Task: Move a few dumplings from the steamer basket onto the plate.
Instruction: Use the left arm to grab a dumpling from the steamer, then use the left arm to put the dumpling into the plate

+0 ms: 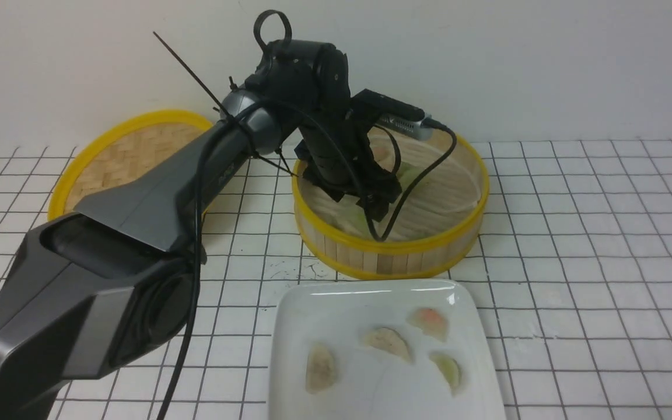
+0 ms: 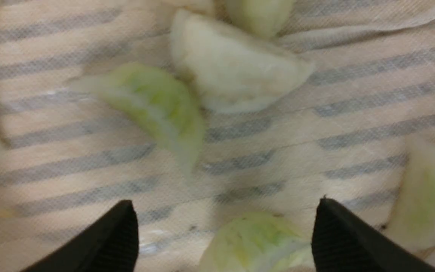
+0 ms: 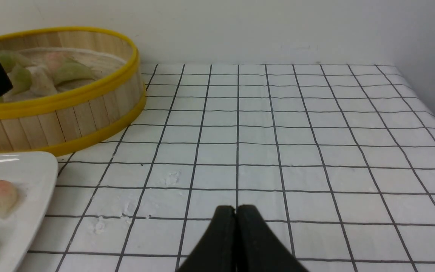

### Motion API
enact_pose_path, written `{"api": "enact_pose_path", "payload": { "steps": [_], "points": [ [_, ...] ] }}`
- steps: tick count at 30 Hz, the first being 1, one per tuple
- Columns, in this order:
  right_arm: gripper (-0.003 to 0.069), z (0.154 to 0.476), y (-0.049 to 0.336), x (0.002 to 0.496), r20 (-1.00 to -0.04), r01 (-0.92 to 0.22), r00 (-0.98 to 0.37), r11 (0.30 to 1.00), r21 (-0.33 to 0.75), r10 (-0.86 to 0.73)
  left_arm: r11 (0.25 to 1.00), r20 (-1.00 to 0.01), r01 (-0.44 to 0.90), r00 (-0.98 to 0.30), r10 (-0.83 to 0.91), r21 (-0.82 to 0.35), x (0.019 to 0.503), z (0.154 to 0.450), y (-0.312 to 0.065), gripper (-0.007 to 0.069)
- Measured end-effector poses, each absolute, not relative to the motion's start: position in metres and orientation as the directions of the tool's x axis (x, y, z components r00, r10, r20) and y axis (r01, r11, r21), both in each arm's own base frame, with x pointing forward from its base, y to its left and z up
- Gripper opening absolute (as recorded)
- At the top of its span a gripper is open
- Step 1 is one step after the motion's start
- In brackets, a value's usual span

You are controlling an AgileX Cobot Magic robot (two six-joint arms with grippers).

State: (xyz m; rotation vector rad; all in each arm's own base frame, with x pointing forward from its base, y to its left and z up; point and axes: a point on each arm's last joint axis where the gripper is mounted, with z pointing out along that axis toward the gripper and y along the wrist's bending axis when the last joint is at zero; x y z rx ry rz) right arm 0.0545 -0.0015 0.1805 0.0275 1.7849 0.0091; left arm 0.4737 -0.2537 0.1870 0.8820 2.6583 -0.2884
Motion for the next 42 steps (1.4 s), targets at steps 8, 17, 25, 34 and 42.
{"api": "enact_pose_path", "payload": {
  "steps": [8, 17, 25, 34, 42],
  "points": [
    [-0.0015, 0.18, -0.001, 0.055, -0.977, 0.014, -0.213, 1.0, 0.021, 0.024, 0.823, -0.327, 0.555, -0.805, 0.495, -0.122, 0.472, 0.177, -0.257, 0.0413],
    [-0.0015, 0.18, -0.001, 0.055, -0.977, 0.014, -0.213, 1.0, 0.021, 0.024, 0.817, -0.33, 0.566, -0.796, 0.507, -0.11, 0.466, 0.178, -0.269, 0.0206],
    [-0.0015, 0.18, -0.001, 0.055, -0.977, 0.014, -0.213, 1.0, 0.021, 0.024, 0.825, -0.412, 0.56, -0.77, 0.487, -0.071, 0.456, 0.236, -0.261, 0.0206],
    [-0.0015, 0.18, -0.001, 0.055, -0.977, 0.014, -0.213, 1.0, 0.021, 0.024, 0.838, -0.397, 0.523, -0.81, 0.432, -0.156, 0.354, 0.333, -0.219, 0.0206],
    [-0.0015, 0.18, -0.001, 0.055, -0.977, 0.014, -0.213, 1.0, 0.021, 0.024, 0.837, -0.094, 0.518, -0.855, 0.51, -0.176, 0.301, 0.255, -0.209, 0.0206]
  ]
}}
